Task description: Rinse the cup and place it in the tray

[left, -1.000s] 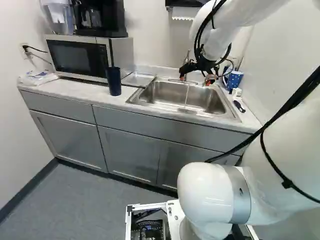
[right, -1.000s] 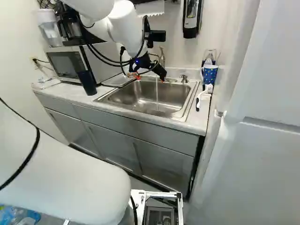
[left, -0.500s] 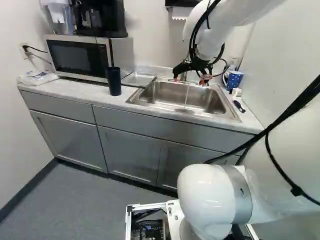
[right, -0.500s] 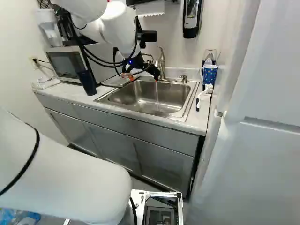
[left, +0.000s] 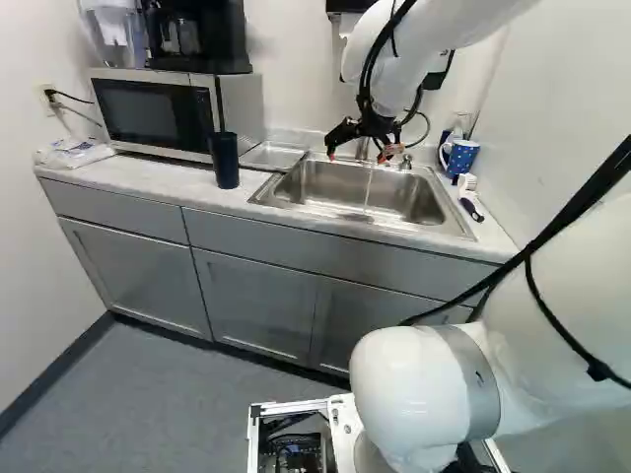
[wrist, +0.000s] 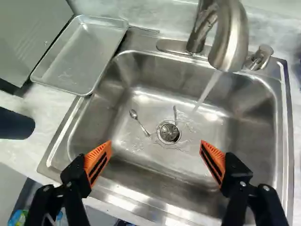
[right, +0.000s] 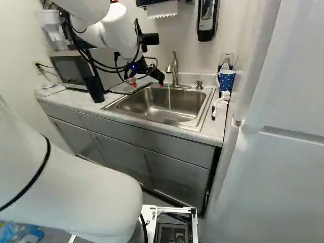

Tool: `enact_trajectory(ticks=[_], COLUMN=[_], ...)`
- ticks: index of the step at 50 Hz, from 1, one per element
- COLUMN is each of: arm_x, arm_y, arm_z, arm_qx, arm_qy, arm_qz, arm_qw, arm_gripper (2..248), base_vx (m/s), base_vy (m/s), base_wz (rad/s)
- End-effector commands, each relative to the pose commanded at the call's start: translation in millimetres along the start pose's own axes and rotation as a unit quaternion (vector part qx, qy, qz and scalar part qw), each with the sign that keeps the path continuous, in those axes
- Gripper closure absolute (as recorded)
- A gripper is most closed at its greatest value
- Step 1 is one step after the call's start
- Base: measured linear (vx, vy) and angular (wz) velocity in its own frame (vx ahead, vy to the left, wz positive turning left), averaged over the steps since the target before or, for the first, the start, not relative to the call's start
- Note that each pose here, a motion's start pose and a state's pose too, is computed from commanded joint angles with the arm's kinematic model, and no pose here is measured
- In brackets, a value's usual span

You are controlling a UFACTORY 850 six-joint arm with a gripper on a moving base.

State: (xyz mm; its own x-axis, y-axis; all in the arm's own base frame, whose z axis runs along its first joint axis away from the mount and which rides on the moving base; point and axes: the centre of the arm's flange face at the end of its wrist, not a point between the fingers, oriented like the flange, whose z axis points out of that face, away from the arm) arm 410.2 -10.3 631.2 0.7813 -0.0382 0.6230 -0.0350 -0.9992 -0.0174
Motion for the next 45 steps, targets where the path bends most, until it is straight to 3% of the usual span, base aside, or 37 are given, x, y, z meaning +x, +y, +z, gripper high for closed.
enact_trajectory(ticks=[45], arm_x=[10.1], arm_y=[-71.7], arm_z=[6.2], arm_qx=[0.046], arm_qy=[0.01], arm_qz=[-0.083], arm_qw=[0.9955], arm_gripper=[3], base_vx=[0.0], base_vy=[0.0], base_wz=[0.0])
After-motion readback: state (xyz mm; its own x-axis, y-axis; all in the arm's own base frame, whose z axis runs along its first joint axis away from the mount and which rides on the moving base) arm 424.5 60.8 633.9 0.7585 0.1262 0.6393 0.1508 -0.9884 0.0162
